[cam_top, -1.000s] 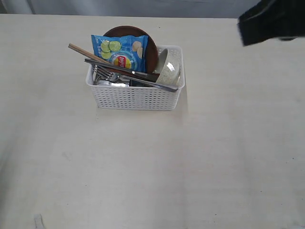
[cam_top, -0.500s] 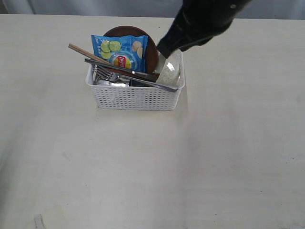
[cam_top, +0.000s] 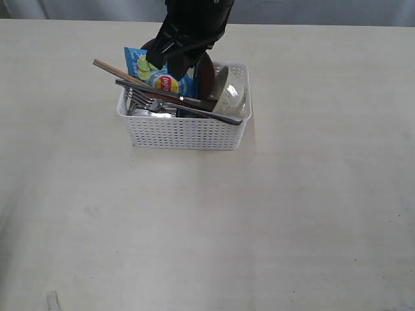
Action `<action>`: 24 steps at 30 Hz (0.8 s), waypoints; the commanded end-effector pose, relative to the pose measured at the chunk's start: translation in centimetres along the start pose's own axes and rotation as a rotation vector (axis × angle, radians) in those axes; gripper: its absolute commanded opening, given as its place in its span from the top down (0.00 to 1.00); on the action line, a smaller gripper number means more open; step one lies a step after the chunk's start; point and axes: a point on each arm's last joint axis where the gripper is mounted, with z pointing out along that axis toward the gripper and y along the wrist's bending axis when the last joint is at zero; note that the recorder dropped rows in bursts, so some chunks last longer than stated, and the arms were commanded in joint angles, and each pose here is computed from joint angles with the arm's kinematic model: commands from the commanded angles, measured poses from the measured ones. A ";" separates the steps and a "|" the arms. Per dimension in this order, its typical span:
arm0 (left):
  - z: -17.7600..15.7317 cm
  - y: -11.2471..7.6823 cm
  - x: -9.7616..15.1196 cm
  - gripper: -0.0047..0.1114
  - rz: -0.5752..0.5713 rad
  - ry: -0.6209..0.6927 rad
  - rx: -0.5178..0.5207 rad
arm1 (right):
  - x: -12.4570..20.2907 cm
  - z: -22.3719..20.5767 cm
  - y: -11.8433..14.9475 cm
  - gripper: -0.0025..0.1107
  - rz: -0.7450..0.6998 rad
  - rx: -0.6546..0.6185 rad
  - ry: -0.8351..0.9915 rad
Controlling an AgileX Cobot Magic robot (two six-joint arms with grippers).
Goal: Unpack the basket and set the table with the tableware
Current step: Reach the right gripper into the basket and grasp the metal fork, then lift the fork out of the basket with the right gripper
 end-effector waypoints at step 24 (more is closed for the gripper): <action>0.0 0.0 0.0 0.96 0.013 -0.009 -0.006 | -1.0 8.1 -1.5 0.67 -0.117 -0.051 0.118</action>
